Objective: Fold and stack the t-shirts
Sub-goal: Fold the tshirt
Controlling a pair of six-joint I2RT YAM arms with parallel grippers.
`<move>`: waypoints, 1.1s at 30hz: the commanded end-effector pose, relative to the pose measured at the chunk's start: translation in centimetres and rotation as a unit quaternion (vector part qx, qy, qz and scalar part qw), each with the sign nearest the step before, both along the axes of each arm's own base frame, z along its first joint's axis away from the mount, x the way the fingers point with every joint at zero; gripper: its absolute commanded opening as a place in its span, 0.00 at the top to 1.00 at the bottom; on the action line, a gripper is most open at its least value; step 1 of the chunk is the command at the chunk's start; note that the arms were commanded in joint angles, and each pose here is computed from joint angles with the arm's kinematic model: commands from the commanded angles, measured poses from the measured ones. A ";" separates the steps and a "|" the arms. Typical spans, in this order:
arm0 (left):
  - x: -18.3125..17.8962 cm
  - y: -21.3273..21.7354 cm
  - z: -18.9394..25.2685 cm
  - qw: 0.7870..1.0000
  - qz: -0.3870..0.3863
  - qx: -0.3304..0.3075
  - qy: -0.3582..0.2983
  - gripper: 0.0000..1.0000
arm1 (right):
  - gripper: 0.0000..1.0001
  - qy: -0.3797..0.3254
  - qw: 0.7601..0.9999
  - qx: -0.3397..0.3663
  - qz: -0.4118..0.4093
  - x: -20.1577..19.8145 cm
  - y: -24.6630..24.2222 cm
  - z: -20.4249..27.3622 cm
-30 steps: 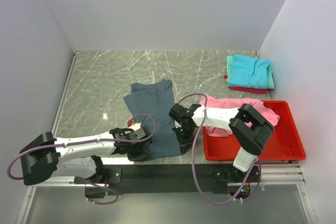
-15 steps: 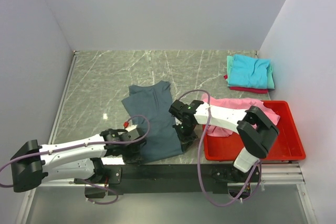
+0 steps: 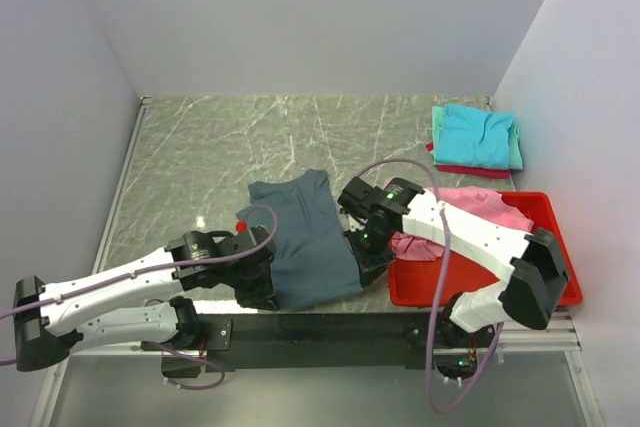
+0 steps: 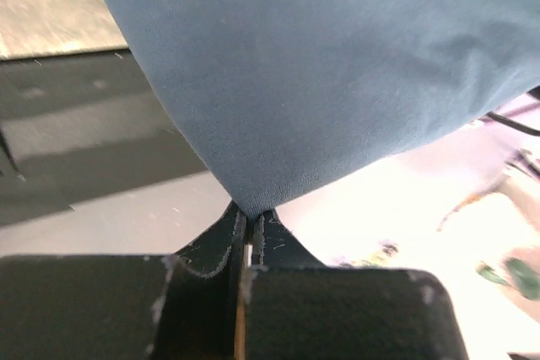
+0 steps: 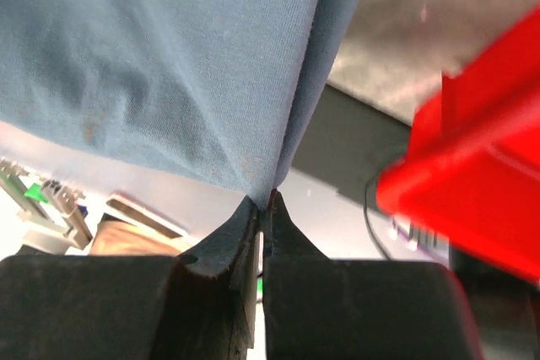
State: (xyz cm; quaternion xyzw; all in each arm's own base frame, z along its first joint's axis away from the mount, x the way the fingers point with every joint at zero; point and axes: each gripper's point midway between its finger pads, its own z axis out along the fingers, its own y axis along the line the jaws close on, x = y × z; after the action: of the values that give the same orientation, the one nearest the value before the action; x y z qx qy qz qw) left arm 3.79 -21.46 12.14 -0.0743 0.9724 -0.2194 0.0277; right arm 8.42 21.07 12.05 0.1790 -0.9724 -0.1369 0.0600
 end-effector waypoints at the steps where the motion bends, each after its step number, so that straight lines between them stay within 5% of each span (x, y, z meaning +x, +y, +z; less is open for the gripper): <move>1: -0.7 -0.3 3.3 0.999 0.022 -0.026 0.020 0.99 | 1.00 0.003 1.000 -0.003 -0.006 -1.3 -1.4 4.0; 5: 1.3 -0.9 5.6 0.997 0.062 -0.041 -0.014 1.00 | 1.00 -0.045 0.999 -0.004 -0.027 1.5 -0.9 5.8; 15: 8.1 0.7 3.4 0.992 0.112 0.000 -0.054 1.00 | 1.00 -0.120 0.989 0.035 -0.073 11.8 2.1 5.9; 33: 18.2 3.7 1.4 0.982 0.160 0.002 -0.095 1.00 | 1.00 -0.195 0.977 0.051 -0.072 21.7 6.8 6.4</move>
State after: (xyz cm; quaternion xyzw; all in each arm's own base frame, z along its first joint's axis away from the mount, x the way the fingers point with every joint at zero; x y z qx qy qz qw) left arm 19.15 -17.21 12.31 -0.2251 0.9486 -0.1872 0.1199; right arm 27.20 27.37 17.17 0.1334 -0.9743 -0.1500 -0.1020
